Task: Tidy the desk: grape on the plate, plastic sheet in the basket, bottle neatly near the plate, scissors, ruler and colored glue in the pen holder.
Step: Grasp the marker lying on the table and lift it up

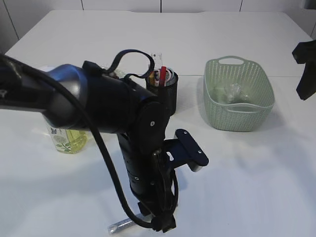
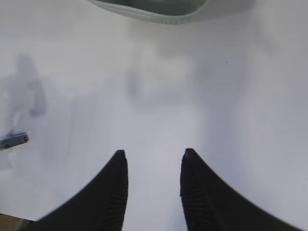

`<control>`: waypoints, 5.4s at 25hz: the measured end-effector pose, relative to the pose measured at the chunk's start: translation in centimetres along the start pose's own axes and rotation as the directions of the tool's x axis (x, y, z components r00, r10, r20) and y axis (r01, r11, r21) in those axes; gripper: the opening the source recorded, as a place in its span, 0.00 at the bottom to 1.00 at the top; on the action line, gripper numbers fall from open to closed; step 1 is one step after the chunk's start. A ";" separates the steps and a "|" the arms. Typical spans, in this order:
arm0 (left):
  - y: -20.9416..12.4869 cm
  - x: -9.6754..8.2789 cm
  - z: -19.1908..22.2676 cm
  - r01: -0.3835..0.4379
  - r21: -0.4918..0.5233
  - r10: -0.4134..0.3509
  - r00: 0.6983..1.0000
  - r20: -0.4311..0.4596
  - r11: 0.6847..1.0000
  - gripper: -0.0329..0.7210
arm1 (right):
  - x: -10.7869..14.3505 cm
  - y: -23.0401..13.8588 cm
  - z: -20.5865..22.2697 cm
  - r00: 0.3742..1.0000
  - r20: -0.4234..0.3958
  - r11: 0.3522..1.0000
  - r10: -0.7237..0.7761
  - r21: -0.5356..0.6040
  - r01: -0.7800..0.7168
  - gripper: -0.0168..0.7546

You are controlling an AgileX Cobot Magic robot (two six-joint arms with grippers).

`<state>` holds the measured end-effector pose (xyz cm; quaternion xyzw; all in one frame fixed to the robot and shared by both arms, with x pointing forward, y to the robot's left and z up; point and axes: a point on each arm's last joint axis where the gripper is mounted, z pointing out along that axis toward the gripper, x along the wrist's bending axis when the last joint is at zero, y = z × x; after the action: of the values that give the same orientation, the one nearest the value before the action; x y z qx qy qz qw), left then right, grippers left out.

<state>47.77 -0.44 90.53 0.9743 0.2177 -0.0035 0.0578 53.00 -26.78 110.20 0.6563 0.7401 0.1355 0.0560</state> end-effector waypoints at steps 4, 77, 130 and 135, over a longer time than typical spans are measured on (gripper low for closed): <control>-0.1 0.0 0.4 0.003 0.013 -0.003 1.000 0.003 1.000 0.38 | 0.0 0.0 0.0 1.000 0.002 1.000 -0.001 0.000 0.001 0.42; -0.7 1.0 1.4 0.074 0.059 -0.076 0.996 0.040 0.996 0.19 | 0.0 0.0 0.0 1.000 0.002 1.000 -0.001 0.000 0.001 0.42; 0.2 2.4 -7.6 0.214 -0.291 -0.207 0.977 0.054 0.932 0.11 | 0.0 0.0 0.0 1.000 0.002 1.000 -0.003 0.000 0.003 0.42; -0.3 3.3 -8.3 0.276 -0.437 -0.281 0.958 0.054 0.856 0.11 | 0.0 0.0 0.0 1.000 0.002 1.000 -0.003 0.000 0.003 0.42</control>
<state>50.50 2.17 98.67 0.8940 0.3517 0.0433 0.2741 53.00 -26.80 110.20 0.6554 0.7409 0.1348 0.0568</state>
